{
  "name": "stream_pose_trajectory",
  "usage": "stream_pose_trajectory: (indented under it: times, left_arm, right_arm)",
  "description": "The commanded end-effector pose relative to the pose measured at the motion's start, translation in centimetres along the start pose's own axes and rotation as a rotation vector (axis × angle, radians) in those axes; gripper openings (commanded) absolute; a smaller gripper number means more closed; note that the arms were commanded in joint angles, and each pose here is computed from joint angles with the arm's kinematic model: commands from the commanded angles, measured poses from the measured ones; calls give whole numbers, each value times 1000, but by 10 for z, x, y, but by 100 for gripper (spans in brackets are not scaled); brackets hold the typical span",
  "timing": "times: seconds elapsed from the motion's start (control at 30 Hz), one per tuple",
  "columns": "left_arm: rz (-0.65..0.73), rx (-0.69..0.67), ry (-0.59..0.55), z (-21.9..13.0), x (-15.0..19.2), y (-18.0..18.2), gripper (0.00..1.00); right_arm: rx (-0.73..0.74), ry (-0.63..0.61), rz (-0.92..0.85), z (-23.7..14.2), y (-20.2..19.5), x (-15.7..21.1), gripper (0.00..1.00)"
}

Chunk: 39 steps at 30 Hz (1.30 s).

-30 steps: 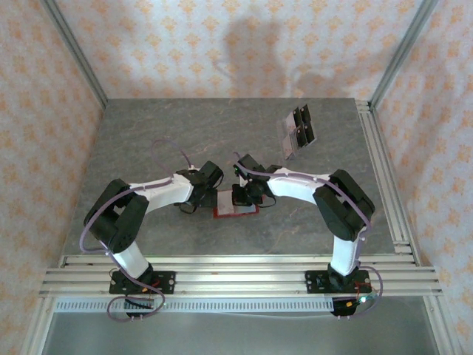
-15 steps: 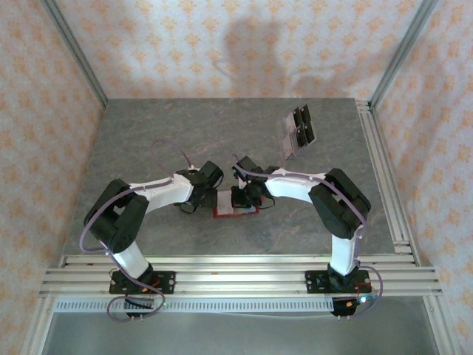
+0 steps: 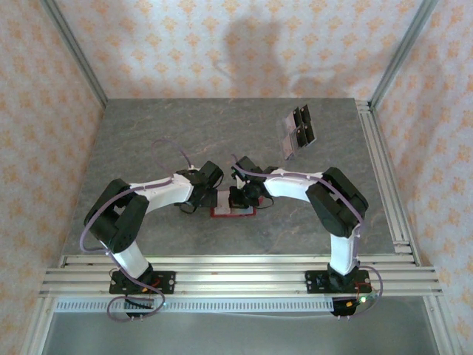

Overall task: Put the credit cards into the card holder
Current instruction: Insert the credit card into the card slot.

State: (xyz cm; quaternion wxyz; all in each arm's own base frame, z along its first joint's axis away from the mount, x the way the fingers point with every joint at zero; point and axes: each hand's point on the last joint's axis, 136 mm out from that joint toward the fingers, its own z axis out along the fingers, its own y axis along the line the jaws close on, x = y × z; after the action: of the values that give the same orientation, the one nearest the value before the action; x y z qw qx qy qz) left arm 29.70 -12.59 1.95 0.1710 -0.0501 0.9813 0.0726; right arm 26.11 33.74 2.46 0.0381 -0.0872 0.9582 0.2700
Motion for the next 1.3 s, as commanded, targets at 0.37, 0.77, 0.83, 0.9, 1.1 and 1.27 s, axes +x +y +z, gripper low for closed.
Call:
stream_pose_trajectory:
  times: [0.37,0.77,0.83,0.9,1.1,1.27]
  left_arm:
    - [-65,-66,-95,-23,-18,23,99]
    - [-35,-68,-25,-9,11,31,98]
    - [-31,-38,-12,-6,16,26,98]
    - [-28,-6,-4,-5,18,21,98]
    - [-22,100,-1,-4,23,0,98]
    - [-20,157,-7,-5,27,-12,98]
  right_arm:
    - [25,35,22,17,-10,10,0]
    - [55,35,26,19,-16,11,0]
    - [54,35,24,19,-16,10,0]
    - [56,38,24,19,-17,11,0]
    - [52,40,24,19,-15,10,0]
    - [25,42,28,17,-7,8,0]
